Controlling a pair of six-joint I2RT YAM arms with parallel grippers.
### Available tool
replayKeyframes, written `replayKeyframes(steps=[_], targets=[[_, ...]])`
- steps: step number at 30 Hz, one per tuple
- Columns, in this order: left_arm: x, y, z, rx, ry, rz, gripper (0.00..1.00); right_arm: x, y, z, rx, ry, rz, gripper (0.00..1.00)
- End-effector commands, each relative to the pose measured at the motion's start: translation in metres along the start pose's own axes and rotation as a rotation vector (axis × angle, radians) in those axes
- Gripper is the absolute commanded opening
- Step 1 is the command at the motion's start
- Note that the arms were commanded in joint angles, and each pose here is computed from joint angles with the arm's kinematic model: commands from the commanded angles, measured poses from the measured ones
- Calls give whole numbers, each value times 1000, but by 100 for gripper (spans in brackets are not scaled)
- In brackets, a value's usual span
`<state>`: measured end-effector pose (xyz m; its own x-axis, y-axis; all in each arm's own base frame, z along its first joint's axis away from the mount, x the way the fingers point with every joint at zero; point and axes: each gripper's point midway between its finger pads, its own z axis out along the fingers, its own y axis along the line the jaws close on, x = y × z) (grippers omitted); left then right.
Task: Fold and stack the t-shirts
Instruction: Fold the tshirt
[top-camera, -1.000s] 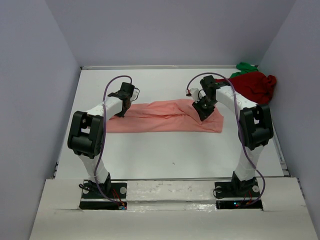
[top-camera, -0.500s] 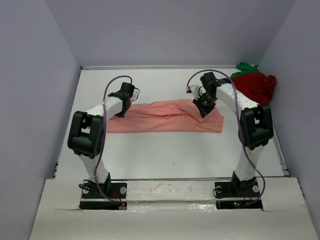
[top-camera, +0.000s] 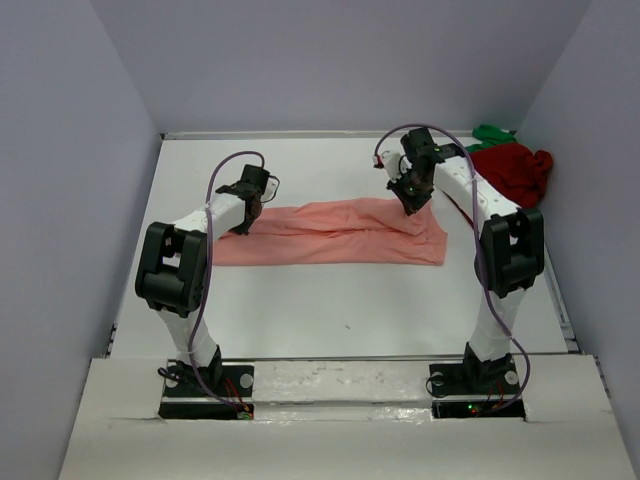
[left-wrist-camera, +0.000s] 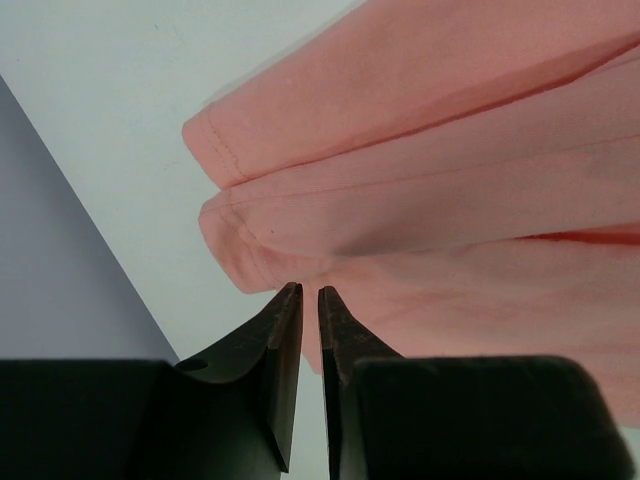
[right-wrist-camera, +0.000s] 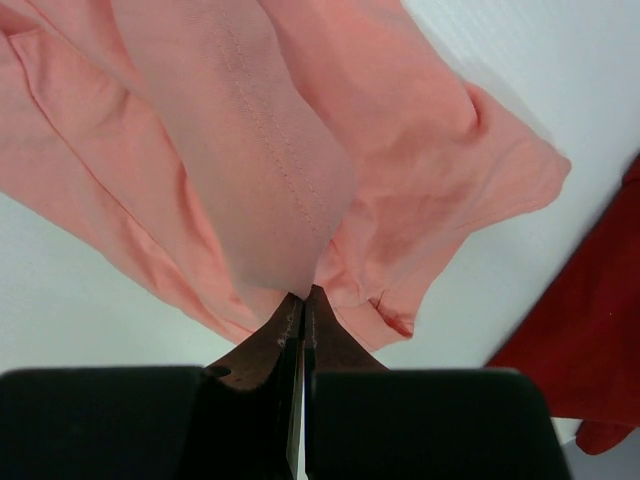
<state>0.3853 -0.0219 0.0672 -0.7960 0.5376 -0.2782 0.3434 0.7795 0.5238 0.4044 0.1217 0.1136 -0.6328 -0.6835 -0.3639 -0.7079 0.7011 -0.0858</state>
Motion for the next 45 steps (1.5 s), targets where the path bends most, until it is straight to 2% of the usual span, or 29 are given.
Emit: replayKeyframes(steps=[1, 8, 22, 37, 44, 45], targets=[[-5, 3, -6, -7, -7, 15, 25, -12, -15, -6, 64, -14, -16, 0], [-4, 2, -5, -6, 0, 19, 25, -21, -25, 0, 121, -26, -23, 0], [-3, 2, -4, -8, 3, 20, 25, -68, -44, 12, 233, -116, -74, 0], [-1, 3, -4, -20, 6, 22, 25, -42, -72, 45, 382, 17, -97, 0], [0, 4, -4, -25, 5, 23, 25, -39, -80, 60, 418, 36, -91, 0], [0, 4, -5, -25, 5, 23, 25, -38, -82, 65, 424, 48, -91, 9]])
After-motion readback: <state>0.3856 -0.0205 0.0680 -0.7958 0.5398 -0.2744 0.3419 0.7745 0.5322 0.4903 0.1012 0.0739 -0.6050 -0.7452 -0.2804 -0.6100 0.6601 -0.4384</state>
